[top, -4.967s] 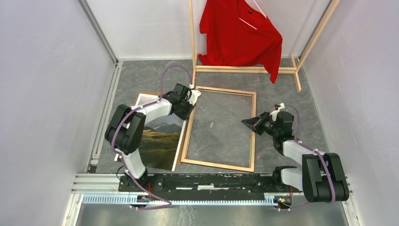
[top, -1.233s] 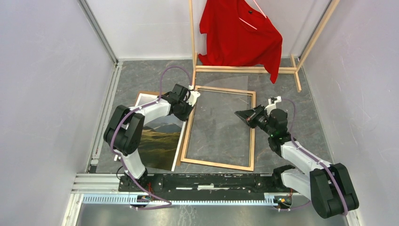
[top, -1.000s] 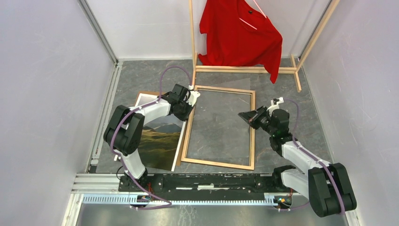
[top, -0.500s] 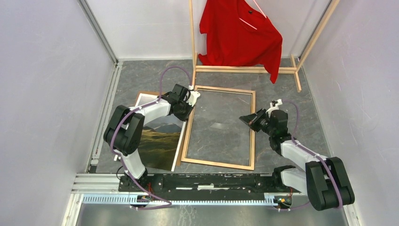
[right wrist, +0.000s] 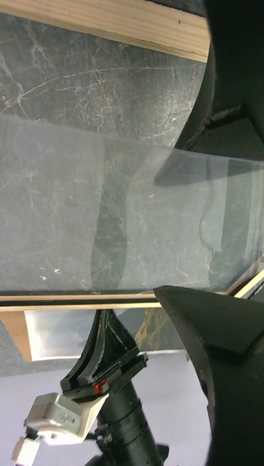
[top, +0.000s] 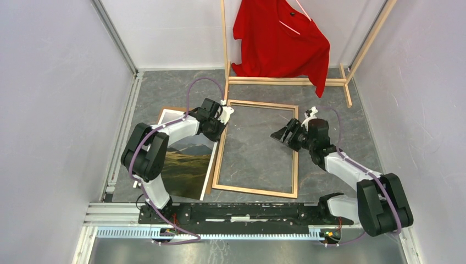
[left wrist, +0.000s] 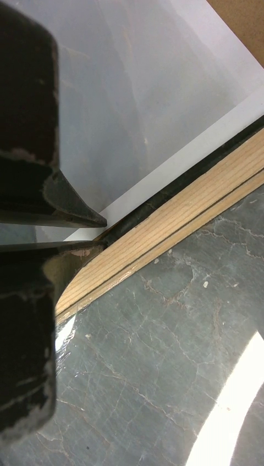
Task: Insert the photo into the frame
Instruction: Place the photo frame item in the photo frame.
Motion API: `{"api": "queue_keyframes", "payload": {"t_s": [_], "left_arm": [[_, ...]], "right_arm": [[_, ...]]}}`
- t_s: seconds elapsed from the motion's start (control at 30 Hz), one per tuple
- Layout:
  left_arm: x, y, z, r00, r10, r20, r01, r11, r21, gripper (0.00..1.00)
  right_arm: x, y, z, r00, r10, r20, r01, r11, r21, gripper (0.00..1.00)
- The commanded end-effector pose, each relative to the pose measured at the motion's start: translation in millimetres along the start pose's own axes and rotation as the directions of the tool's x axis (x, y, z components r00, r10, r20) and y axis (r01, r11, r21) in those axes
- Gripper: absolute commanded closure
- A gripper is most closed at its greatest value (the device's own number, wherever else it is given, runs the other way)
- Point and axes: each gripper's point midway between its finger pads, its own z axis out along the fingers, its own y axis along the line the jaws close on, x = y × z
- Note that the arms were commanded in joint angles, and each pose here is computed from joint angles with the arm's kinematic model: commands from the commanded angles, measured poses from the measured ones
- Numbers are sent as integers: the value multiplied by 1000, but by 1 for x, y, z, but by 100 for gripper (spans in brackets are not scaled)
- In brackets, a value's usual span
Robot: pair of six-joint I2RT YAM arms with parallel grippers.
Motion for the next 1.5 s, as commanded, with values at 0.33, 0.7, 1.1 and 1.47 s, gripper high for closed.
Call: {"api": "queue_keyframes", "payload": {"t_s": [0.33,0.7,1.1,1.47], "left_arm": [[4,-13,-4,998,56,-4,-55,997,54,79],[7,-13,-4,998,54,-8,-54,997,55,79],[7,-13,-6,998,56,-10,-56,997,56,79],[8,-12,-6,998,55,-10,-55,997,56,79]], "right_arm": [[-5,-6,6,958,-270,-98,282,948,150,2],[-15,-15,-1,928,-352,-119,371,896,242,2],[-35,-21,-10,909,-404,-102,413,845,340,2],[-41,-28,-13,896,-429,-113,437,812,387,2]]}}
